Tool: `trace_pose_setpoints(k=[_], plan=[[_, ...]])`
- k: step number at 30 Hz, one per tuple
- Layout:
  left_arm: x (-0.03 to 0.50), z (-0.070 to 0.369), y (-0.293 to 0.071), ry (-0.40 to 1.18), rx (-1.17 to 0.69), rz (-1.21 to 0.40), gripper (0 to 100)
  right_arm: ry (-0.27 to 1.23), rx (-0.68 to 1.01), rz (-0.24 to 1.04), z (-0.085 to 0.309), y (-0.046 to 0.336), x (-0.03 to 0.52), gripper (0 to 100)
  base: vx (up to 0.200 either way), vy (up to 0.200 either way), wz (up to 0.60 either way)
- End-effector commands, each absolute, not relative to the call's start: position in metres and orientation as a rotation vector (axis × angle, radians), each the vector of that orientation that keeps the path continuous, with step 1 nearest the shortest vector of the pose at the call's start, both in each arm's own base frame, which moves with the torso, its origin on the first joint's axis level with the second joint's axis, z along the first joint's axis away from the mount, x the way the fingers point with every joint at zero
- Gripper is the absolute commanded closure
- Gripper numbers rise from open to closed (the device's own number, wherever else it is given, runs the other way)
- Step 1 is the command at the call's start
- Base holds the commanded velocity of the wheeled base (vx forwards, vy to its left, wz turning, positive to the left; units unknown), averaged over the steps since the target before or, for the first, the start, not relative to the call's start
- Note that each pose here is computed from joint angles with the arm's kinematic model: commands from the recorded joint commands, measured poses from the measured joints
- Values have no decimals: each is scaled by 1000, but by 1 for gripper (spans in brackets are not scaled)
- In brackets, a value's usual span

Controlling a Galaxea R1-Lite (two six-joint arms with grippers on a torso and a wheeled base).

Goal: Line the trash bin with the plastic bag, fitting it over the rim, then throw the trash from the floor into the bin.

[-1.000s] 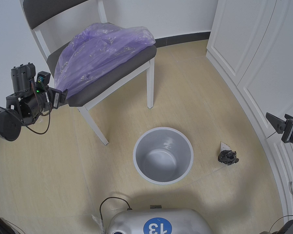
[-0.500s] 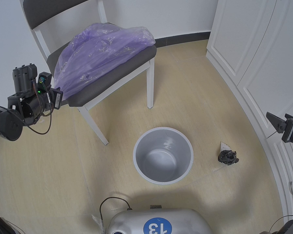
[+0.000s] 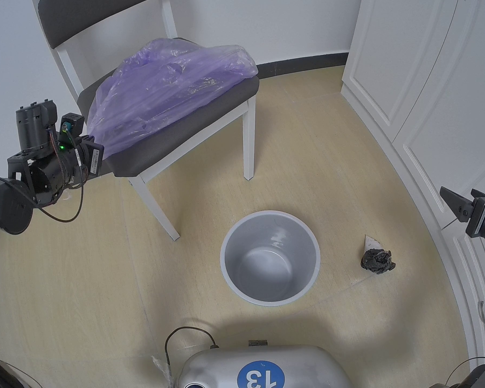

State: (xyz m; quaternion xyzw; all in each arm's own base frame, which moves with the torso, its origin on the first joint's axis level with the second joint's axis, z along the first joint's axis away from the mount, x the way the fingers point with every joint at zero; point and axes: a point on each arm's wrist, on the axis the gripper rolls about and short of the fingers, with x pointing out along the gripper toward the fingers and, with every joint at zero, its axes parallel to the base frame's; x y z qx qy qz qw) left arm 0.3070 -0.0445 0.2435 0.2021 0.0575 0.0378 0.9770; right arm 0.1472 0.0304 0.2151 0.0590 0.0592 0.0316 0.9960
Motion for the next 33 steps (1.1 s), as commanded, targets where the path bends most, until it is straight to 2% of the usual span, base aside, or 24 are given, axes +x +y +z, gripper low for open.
trace_pose_setpoints(k=[1,20,33], plan=[[294,262,-54,48,398,50,100,128,114,94,213,36,146,0,0,0,0],[270,313,-89,-128,361,-42,100,160,103,202,206,52,140,0,0,0,0],[265,317,-95,-115,380,-5,100,176,101,216,201,52,138,0,0,0,0]])
